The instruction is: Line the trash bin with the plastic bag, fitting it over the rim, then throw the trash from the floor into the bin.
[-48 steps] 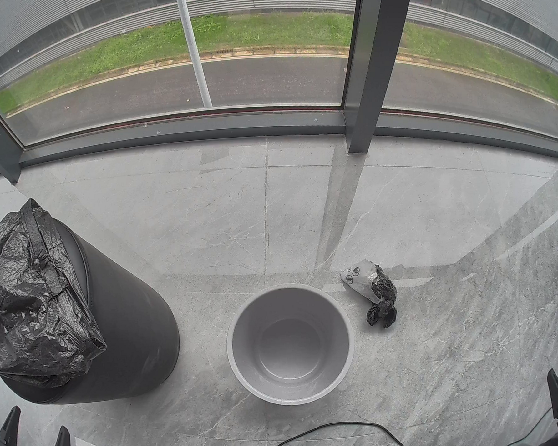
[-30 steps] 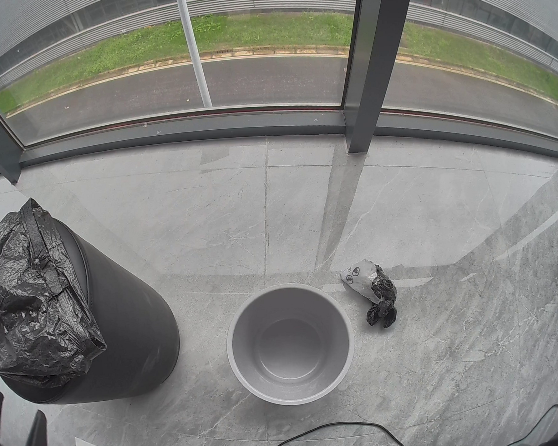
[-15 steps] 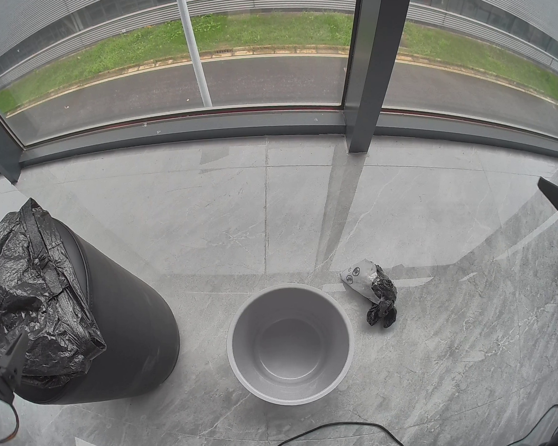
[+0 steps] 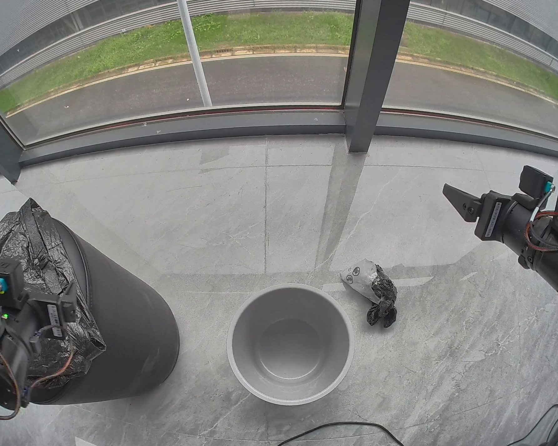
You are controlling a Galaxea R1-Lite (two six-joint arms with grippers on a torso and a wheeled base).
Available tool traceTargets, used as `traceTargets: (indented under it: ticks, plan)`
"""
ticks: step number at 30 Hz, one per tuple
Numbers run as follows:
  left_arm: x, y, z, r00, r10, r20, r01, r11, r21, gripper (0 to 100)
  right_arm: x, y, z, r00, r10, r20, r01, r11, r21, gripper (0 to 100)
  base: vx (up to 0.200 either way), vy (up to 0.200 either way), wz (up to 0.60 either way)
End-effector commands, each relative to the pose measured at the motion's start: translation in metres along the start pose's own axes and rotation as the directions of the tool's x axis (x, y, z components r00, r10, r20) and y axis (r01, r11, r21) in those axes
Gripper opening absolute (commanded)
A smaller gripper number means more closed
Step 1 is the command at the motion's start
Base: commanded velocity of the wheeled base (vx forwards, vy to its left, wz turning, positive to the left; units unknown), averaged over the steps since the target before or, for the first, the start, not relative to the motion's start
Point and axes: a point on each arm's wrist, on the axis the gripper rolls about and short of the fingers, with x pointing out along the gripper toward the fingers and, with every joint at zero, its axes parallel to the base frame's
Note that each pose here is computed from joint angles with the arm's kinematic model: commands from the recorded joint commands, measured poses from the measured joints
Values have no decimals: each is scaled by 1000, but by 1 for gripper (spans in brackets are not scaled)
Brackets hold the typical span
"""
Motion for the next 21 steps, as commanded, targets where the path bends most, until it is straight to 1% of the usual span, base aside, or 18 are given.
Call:
traceTargets:
  ticks: [1, 6, 8, 9, 10, 11, 12, 16, 18, 21]
  plan:
    - [12, -39, -11, 998, -37, -44, 40, 996, 79, 100, 10, 6, -9, 1000, 2, -23, -2, 1000, -7, 100, 0, 0, 0]
    - [7, -43, -21, 998, -14, -64, 21, 993, 115, 100, 11, 6, -10, 1000, 0, -25, 0, 1000, -3, 100, 0, 0, 0]
    - [4, -44, -30, 997, -9, -79, 20, 990, 138, 100, 11, 6, -9, 1000, 0, -24, 0, 1000, -3, 100, 0, 0, 0]
    - [3, -43, -30, 997, -1, -78, 12, 990, 137, 100, 10, 6, -9, 1000, 0, -23, 0, 1000, -2, 100, 0, 0, 0]
    - [2, -40, -30, 997, 25, -74, -15, 991, 135, 100, 10, 5, -8, 1000, -2, -21, 2, 1000, -2, 100, 0, 0, 0]
    - [2, -40, -30, 997, 25, -74, -15, 991, 135, 100, 10, 5, -8, 1000, -2, -21, 2, 1000, -2, 100, 0, 0, 0]
    - [-2, -35, -28, 997, 49, -60, -42, 992, 119, 100, 11, 4, -8, 1000, -7, -18, 7, 1000, -1, 100, 0, 0, 0]
    - [-6, -30, -31, 996, 63, -57, -56, 992, 115, 100, 12, 3, -9, 1000, -11, -25, 11, 1000, -2, 100, 0, 0, 0]
    - [-9, -28, -38, 994, 81, -67, -72, 989, 129, 100, 12, 3, -9, 1000, -11, -23, 11, 1000, -1, 100, 0, 0, 0]
    - [-12, -27, -43, 994, 78, -71, -68, 988, 138, 100, 12, 3, -9, 1000, -12, -22, 12, 1000, -1, 100, 0, 0, 0]
